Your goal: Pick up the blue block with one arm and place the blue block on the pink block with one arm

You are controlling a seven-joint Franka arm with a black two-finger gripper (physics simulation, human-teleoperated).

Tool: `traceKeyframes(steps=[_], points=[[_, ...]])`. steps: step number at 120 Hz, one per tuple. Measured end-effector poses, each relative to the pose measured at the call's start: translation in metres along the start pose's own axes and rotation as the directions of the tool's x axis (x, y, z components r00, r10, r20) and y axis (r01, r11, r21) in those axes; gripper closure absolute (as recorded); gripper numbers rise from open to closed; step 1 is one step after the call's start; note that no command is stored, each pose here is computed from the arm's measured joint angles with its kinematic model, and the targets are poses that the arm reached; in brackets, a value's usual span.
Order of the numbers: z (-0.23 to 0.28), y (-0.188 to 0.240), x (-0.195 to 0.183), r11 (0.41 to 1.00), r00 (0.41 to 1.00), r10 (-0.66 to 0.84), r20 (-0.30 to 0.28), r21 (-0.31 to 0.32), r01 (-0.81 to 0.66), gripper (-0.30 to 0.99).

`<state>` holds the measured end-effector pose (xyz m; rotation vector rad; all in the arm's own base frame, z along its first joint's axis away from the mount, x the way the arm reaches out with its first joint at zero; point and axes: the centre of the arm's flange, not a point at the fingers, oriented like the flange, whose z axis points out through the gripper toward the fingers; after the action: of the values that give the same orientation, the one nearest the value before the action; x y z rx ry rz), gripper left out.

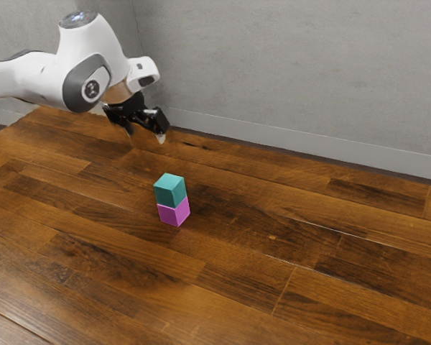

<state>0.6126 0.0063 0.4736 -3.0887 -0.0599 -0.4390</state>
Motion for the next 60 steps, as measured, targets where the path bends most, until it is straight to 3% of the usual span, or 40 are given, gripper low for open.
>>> traceKeyframes(steps=[9,18,30,60], points=[[-0.084,-0.002,-0.010,1.000,0.995,-0.009,-0.103,-0.007,0.009,0.03],[-0.147,-0.003,-0.022,1.000,0.991,-0.019,-0.132,-0.011,0.018,0.02],[-0.167,-0.004,-0.040,1.000,0.997,-0.029,-0.071,-0.010,0.028,0.01],[-0.155,-0.005,-0.064,0.999,0.994,-0.045,0.098,0.001,0.045,0.00]])
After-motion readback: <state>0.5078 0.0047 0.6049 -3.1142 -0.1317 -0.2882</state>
